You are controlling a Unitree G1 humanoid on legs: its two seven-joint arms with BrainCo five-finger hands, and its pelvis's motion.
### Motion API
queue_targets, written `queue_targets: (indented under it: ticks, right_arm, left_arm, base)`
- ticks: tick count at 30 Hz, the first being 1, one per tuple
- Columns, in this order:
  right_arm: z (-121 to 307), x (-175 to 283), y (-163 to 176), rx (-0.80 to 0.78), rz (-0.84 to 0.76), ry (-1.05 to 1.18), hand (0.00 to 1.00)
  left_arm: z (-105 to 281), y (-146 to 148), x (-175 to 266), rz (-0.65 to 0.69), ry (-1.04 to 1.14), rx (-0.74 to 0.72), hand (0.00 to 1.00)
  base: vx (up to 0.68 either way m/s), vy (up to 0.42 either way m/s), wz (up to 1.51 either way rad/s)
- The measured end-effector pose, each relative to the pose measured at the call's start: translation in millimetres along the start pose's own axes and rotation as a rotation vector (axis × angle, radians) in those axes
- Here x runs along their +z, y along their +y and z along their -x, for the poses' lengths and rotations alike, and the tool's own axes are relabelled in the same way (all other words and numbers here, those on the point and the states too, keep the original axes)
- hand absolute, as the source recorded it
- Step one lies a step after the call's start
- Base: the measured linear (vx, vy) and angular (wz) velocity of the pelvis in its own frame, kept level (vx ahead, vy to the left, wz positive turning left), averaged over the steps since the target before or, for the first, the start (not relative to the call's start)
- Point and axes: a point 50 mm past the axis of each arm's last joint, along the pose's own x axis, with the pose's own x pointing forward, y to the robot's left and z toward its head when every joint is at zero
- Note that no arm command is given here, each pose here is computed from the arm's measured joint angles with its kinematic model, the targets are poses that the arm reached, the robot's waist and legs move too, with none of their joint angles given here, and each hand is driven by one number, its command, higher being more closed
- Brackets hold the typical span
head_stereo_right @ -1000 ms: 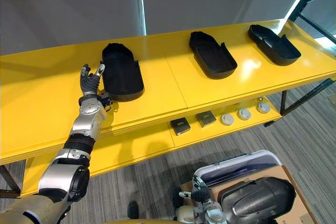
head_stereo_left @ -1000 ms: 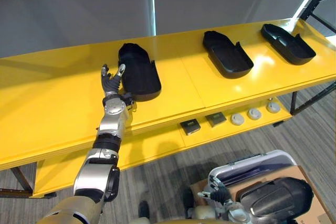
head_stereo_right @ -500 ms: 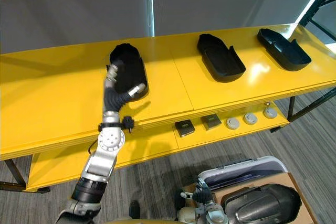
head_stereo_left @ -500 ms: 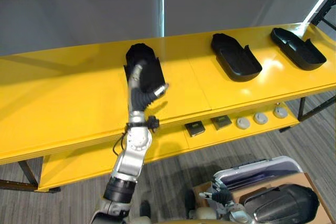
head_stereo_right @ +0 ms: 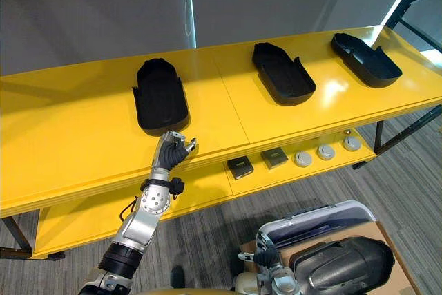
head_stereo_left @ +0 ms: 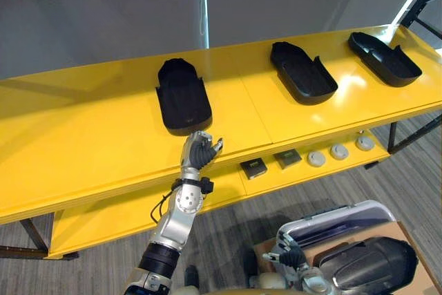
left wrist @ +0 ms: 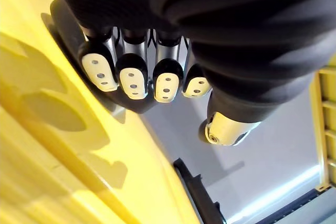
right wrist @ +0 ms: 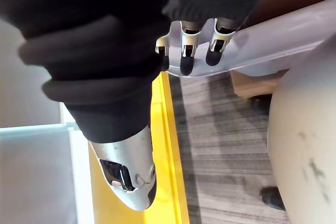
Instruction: Walk over and take plastic housings, then place them on the shelf
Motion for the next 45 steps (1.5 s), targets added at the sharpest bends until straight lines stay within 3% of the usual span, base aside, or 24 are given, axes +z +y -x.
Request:
queue_targets:
  ticks: [36, 42, 45]
  right_arm:
    - [0, 0, 0, -0.014, 0.0, 0.0, 0.0]
    - [0, 0, 2, -0.013, -0.003, 0.001, 0.0]
    - [-1, 1, 3, -0.011, 0.001, -0.001, 0.0]
  left_arm:
    - [-37, 44, -32, -0.066, 0.14, 0.137, 1.0]
    - [-37, 43, -30, -0.015, 0.139, 0.138, 1.0]
    - [-27, 46, -14, 0.075, 0.066, 0.174, 1.0]
  base:
    - [-0.01, 0.0, -0.02]
    - [0.0, 0.0, 0.05]
    - [0.0, 0.001, 0.1]
